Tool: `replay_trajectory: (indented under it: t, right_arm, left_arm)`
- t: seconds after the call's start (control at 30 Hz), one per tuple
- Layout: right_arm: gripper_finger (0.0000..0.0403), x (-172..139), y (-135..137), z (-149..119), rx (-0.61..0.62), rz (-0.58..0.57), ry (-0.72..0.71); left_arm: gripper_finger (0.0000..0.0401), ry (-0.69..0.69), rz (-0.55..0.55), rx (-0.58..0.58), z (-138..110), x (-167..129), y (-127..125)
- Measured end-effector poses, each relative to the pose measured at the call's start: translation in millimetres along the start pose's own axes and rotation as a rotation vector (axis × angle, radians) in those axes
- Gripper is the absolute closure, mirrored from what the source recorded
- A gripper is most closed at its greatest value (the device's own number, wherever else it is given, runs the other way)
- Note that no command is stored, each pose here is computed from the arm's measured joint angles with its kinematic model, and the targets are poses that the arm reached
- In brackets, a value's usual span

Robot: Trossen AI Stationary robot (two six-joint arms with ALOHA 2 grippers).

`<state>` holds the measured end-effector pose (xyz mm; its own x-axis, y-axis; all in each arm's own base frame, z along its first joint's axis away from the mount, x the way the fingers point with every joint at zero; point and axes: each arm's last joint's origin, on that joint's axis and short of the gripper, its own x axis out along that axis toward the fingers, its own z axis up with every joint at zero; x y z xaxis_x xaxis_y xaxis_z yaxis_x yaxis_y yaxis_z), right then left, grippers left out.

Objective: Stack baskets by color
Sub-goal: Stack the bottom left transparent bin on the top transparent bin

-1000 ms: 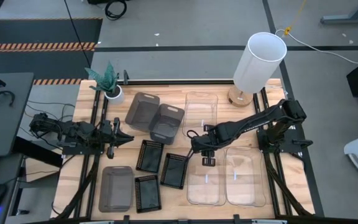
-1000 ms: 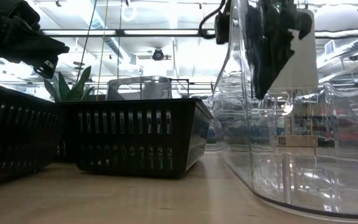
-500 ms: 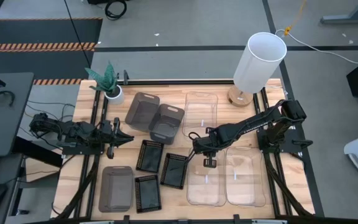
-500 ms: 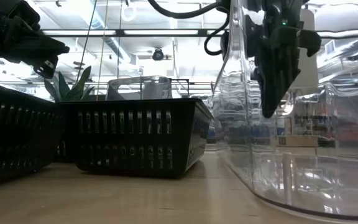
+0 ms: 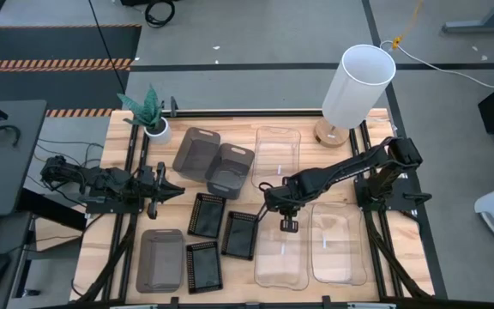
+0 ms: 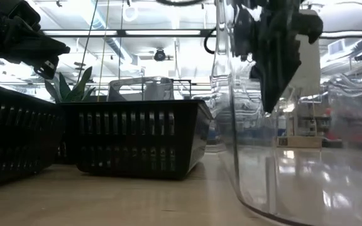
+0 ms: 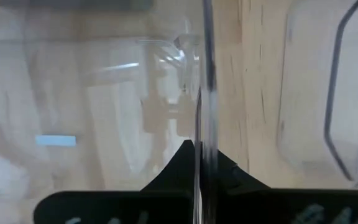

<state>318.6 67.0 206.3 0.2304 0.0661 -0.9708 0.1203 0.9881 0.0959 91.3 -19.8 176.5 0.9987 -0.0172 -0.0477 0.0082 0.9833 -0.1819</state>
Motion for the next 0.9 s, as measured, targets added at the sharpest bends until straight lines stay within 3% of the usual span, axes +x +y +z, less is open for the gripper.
replay_trajectory:
  t: [0.3,0.6,0.73,0.9]
  right_arm:
    - [0.0396,-38.7,-0.6,16.6,-0.057,-0.011,0.013]
    - [0.0396,-102.1,-15.2,38.6,-0.095,-0.043,-0.037]
    - [0.0396,-133.6,-31.5,47.9,-0.115,-0.046,-0.088]
    - [0.0396,-158.8,-73.6,54.9,-0.096,-0.087,-0.126]
  left_arm:
    - [0.0375,0.000,0.000,0.000,0.0,0.0,0.0]
    - [0.0366,0.000,0.000,0.000,0.0,0.0,0.0]
    - [0.0367,0.000,0.000,0.000,0.0,0.0,0.0]
    - [0.0373,0.000,0.000,0.000,0.0,0.0,0.0]
